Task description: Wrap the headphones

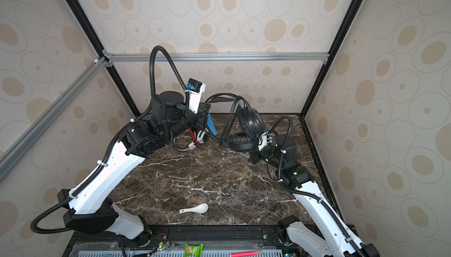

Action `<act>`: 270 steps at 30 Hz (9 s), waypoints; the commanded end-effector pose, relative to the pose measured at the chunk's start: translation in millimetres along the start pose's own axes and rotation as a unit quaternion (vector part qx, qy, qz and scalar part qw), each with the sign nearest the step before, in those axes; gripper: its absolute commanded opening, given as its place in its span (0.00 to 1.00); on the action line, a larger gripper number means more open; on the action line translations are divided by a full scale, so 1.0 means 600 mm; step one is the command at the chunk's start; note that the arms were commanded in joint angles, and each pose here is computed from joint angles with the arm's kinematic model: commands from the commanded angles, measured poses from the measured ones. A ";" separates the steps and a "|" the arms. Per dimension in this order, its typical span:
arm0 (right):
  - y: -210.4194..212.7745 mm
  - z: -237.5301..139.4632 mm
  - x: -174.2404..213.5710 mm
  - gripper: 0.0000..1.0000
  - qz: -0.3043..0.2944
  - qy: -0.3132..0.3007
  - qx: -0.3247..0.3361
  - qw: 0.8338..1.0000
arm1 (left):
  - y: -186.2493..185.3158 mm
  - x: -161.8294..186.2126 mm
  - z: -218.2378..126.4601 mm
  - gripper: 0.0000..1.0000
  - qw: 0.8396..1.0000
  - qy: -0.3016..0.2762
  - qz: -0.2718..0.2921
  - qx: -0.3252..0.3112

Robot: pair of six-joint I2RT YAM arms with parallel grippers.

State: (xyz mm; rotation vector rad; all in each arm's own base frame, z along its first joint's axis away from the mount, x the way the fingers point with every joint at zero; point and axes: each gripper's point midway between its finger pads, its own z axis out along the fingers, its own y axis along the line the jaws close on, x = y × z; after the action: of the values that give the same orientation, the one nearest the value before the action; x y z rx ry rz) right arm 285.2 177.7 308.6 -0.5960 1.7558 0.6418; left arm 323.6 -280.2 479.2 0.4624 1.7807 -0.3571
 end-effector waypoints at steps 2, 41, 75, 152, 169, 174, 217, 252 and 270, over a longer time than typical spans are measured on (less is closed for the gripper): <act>-0.008 -0.009 0.042 0.00 0.023 0.021 0.015 0.999 | 0.043 -0.095 -0.059 0.00 0.991 -0.105 -0.085 -0.022; -0.027 -0.019 0.107 0.05 0.045 0.066 0.001 0.997 | 0.069 -0.080 -0.053 0.00 0.988 -0.107 -0.105 -0.033; -0.053 -0.029 0.130 0.16 0.058 0.063 0.044 0.995 | 0.096 -0.068 -0.059 0.00 0.987 -0.100 -0.113 -0.050; -0.034 0.136 0.059 0.13 0.139 -0.005 -0.139 0.980 | 0.013 -0.096 -0.020 0.00 0.987 -0.091 -0.108 0.079; -0.078 0.113 0.207 0.07 0.141 0.114 -0.006 0.983 | 0.029 -0.116 -0.044 0.00 0.986 -0.115 -0.109 0.061; -0.094 0.097 0.216 0.20 0.122 0.125 0.036 0.984 | 0.031 -0.117 -0.046 0.00 0.985 -0.115 -0.110 0.058; 0.014 0.013 -0.106 0.62 -0.069 -0.049 -0.041 0.996 | 0.020 -0.137 -0.046 0.00 0.979 -0.124 -0.138 0.081; 0.032 0.083 -0.134 0.60 -0.063 -0.101 -0.010 0.993 | 0.098 -0.097 -0.029 0.00 0.945 -0.109 -0.304 -0.048; 0.085 0.122 -0.182 0.60 -0.025 -0.144 -0.067 0.987 | 0.090 -0.085 -0.019 0.00 0.939 -0.108 -0.326 -0.034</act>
State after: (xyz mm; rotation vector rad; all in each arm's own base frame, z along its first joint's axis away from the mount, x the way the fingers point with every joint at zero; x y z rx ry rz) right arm 330.0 267.1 374.5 -0.6394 1.5161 0.7471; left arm 358.1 -241.3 496.5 -0.1672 1.7948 -0.6630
